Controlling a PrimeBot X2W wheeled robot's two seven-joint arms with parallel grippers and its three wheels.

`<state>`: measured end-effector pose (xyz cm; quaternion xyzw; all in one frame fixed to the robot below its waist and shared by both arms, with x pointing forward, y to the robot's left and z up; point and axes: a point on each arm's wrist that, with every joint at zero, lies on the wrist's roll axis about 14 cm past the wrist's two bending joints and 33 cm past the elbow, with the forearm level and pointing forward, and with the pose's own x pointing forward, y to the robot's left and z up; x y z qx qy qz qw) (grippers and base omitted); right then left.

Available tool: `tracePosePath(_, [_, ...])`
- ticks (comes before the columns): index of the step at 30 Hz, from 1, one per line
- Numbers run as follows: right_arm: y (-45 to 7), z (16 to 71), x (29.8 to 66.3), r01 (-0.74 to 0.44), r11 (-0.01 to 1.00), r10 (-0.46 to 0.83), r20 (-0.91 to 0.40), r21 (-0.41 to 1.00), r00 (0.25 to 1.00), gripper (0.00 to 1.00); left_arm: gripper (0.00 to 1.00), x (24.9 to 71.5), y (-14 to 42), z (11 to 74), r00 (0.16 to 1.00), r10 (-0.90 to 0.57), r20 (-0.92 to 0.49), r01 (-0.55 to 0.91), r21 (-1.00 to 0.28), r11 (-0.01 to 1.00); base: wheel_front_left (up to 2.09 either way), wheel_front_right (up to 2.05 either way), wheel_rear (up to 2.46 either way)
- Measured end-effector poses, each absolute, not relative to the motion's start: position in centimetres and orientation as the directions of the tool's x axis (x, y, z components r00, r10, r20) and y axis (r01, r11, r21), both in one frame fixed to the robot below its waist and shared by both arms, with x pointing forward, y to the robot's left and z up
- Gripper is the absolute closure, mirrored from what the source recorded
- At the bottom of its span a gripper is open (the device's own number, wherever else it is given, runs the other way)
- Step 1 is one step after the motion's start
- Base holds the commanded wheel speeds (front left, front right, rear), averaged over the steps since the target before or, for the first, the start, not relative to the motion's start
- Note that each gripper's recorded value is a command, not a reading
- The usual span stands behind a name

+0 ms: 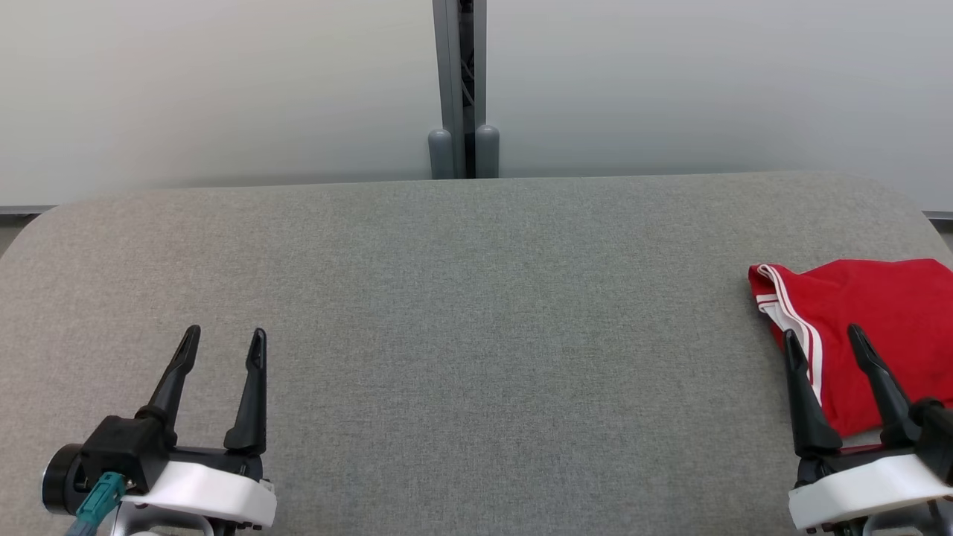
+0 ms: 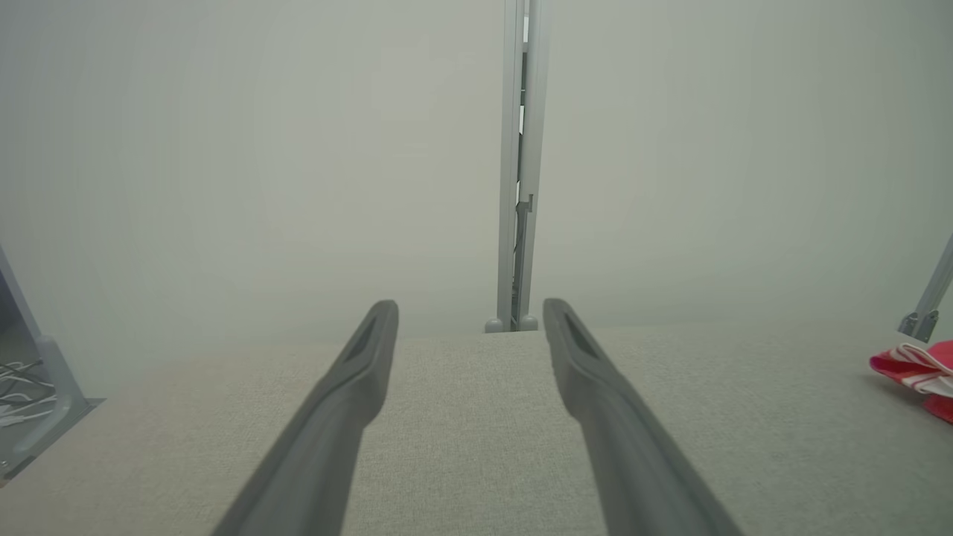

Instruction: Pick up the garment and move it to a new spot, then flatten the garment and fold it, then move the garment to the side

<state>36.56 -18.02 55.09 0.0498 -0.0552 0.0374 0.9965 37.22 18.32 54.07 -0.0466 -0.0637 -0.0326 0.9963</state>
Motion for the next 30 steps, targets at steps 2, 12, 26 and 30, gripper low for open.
tracePosePath(2, [-18.0, 54.9, 36.4, -0.079, 0.992, 0.069, 0.107, 0.096, 0.992, 0.0, 0.0, 37.1, 18.4, 54.1, 0.989, -0.06, 0.133, 0.071, -0.082, 0.994, 0.0, 0.0, 0.0])
tracePosePath(12, [-18.4, 54.5, 35.9, -0.066, 0.991, 0.056, 0.087, 0.118, 0.995, 0.0, 0.0, 36.7, 17.9, 54.0, 0.989, -0.08, 0.127, 0.089, -0.063, 0.994, 0.0, 0.0, 0.0])
tracePosePath(26, [-19.0, 54.1, 35.7, -0.049, 0.991, 0.04, 0.071, 0.126, 0.997, 0.0, 0.0, 36.9, 17.8, 53.6, 0.99, -0.086, 0.108, 0.093, -0.058, 0.994, 0.0, 0.0, 0.0])
tracePosePath(30, [-19.0, 54.0, 35.7, -0.049, 0.991, 0.04, 0.069, 0.127, 0.997, 0.0, 0.0, 36.9, 17.8, 53.5, 0.991, -0.085, 0.104, 0.091, -0.057, 0.994, 0.0, 0.0, 0.0])
